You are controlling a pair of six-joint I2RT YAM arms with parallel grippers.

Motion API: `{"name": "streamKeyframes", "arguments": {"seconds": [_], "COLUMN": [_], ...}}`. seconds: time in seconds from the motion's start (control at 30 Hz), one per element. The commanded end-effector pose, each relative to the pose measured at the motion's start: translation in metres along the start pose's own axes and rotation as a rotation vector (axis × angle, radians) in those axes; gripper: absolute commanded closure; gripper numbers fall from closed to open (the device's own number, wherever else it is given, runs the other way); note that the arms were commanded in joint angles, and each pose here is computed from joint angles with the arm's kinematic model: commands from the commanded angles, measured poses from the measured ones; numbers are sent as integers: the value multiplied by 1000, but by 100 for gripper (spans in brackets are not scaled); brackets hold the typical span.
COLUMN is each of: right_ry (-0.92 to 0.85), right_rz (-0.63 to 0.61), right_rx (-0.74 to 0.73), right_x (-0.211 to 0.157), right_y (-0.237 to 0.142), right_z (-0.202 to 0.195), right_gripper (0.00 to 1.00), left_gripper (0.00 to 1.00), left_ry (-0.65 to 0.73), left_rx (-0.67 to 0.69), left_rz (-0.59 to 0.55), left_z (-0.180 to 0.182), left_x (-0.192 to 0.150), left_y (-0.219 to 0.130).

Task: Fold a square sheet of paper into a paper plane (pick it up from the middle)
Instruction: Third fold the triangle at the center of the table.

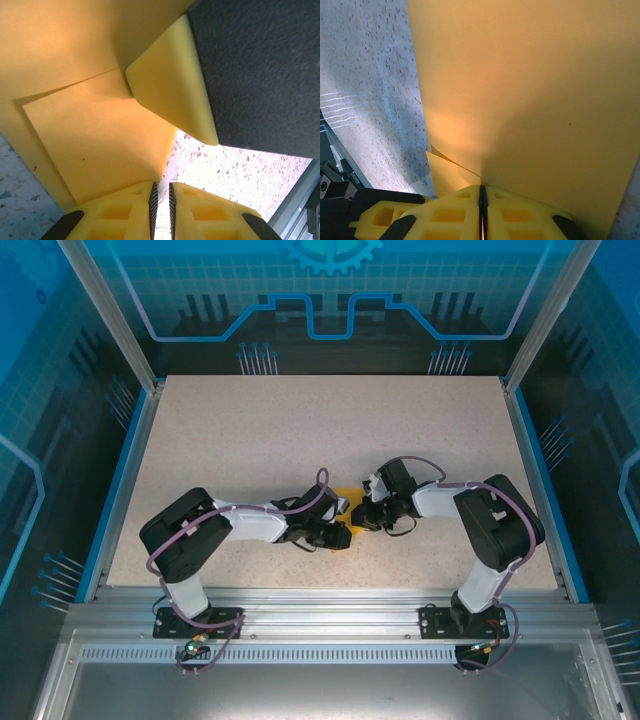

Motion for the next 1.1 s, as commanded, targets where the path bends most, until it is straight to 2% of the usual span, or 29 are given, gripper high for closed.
{"name": "streamKeyframes", "arguments": {"seconds": [0.0,0.27,0.43,0.73,1.07], "right_ry": [62,63,66,63,60], "right_rz": [63,68,73,72,71], "right_rx": [-134,-145,-162,-173,-176], "right_x": [-20,-20,-21,-21,-20], "right_y": [9,9,9,8,7], "right_z": [-36,-38,-42,-42,-42], "right_gripper": [90,89,89,89,89], "left_gripper": [81,81,80,80,82], "left_ry": [-65,-135,-159,-208,-268], "left_rx": [65,41,-19,11,106], "left_rz": [64,131,184,252,294], "left_z": [27,36,32,47,74], "left_x": [-23,-50,-66,-89,-114], "left_y": [4,-1,-4,-7,-17]}}
Point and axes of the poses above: each hand's point on the last joint's axis, 136 mm out from that joint toward the fingers, its own y axis out along the fingers, its own z axis along the line the jaws close on, x = y × z, the point moved 1 cm from there along -y, back along the fingers, and after that the axes turned 6 degrees about -y, right-handed, at the moved point
